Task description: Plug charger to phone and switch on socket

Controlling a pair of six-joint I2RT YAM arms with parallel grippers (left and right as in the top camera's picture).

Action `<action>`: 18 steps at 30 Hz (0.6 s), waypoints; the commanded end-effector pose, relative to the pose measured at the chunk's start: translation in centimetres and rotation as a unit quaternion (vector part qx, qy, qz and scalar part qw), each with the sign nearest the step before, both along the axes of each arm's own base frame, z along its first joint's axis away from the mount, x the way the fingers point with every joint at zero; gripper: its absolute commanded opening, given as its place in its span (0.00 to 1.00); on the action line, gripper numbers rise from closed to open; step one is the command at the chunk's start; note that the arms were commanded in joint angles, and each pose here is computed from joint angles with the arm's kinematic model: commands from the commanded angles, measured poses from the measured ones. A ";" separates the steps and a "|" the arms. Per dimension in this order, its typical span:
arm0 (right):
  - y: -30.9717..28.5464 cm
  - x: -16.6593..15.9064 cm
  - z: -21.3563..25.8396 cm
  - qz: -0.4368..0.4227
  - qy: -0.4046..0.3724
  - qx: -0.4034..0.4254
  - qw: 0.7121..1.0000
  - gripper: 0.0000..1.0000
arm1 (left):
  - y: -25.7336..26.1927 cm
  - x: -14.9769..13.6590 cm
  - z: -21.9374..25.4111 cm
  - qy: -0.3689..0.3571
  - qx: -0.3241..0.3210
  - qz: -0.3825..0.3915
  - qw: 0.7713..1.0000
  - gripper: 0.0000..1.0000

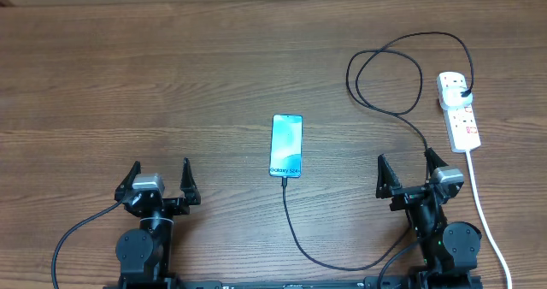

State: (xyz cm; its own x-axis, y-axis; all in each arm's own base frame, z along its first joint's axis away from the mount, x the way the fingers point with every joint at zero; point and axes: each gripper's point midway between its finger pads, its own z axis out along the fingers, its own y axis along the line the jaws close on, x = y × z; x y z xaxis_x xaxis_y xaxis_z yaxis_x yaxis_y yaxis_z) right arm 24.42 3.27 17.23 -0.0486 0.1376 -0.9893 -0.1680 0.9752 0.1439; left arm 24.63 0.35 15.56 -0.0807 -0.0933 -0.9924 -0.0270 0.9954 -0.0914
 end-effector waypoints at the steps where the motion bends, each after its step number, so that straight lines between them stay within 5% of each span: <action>1: -0.3 0.1 -0.4 -0.009 0.003 -0.001 1.000 1.00 | -0.1 0.0 0.0 -0.002 0.013 -0.005 1.000 1.00; 18: -1.8 0.2 -0.2 -0.043 -0.003 -0.004 0.999 1.00 | -0.1 0.0 0.0 -0.002 0.013 -0.005 1.000 0.99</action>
State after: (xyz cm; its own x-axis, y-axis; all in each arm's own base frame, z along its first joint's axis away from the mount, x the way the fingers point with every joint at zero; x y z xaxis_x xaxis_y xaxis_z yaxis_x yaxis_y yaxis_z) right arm 24.51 2.39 17.28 -0.0407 0.1391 -0.9894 -0.1280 0.9814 0.1432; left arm 24.63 0.36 15.57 -0.0803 -0.0933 -0.9924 -0.0274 0.9954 -0.0914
